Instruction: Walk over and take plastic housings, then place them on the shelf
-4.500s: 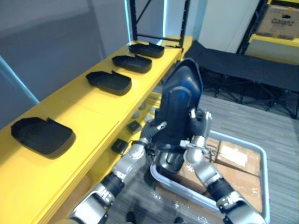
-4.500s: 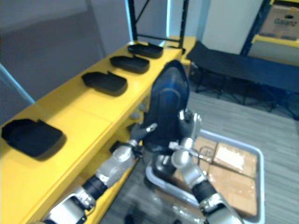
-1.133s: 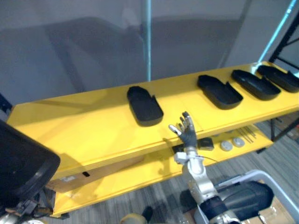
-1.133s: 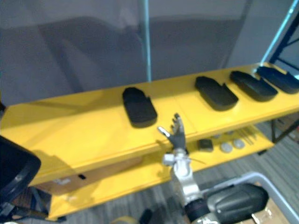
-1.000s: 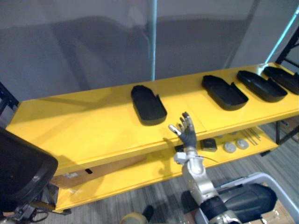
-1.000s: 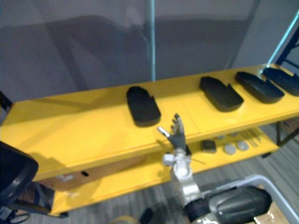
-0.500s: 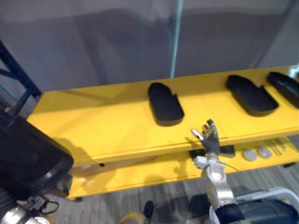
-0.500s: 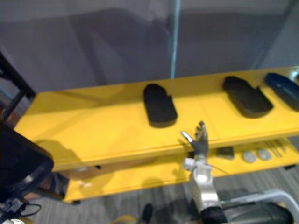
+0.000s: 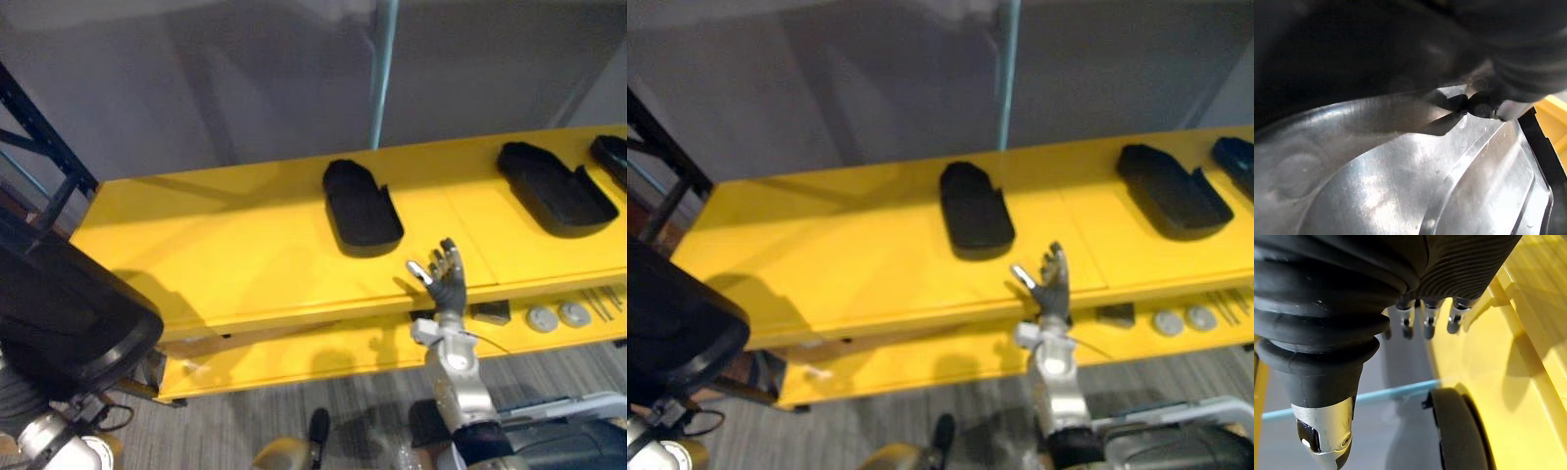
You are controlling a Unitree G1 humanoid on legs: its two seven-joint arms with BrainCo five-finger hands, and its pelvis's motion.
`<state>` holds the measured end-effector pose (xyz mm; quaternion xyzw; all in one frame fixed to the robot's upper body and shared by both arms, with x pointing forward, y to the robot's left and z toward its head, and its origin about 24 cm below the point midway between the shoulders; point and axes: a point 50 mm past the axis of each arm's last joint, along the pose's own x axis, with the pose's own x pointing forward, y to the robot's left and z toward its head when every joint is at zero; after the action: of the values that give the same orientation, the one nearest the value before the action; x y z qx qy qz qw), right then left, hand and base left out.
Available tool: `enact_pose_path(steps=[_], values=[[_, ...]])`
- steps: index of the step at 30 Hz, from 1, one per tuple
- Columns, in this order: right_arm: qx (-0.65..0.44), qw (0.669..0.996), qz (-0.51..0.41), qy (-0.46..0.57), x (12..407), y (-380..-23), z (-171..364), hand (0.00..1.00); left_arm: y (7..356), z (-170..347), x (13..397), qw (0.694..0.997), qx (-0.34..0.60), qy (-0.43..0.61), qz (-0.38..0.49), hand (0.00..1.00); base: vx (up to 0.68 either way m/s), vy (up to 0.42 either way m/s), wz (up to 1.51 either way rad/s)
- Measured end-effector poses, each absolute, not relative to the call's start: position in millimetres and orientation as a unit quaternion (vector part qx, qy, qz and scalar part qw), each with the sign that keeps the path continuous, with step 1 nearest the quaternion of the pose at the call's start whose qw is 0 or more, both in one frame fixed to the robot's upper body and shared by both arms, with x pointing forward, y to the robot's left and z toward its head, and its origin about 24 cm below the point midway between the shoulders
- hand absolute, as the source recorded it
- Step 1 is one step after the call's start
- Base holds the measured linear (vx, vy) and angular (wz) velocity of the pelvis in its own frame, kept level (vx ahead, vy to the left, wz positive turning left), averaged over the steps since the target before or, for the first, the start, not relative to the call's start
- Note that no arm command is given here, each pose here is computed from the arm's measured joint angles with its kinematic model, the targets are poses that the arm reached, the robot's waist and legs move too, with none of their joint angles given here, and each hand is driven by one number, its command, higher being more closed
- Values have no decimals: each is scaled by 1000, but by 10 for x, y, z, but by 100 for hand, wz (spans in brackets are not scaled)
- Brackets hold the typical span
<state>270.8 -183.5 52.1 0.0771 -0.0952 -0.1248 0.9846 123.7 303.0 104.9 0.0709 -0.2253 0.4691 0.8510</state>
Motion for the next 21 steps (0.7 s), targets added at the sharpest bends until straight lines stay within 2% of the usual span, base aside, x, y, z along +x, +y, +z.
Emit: enact_pose_path(steps=[5,8,13,21], values=[[82,971,-197,-105,2522,-2121,530,0,2865,1225,1571,886,79,-266,371,100,64,71,115],[85,969,-199,-121,2511,-2150,589,0,2842,1219,1591,892,83,-262,360,100,66,97,40],[88,971,-165,-148,2502,-2082,696,0,2786,1162,1598,900,79,-249,348,100,16,78,-11],[86,973,-150,-154,2390,-2060,709,0,2720,1092,1511,913,102,-221,327,100,-118,-55,-30]])
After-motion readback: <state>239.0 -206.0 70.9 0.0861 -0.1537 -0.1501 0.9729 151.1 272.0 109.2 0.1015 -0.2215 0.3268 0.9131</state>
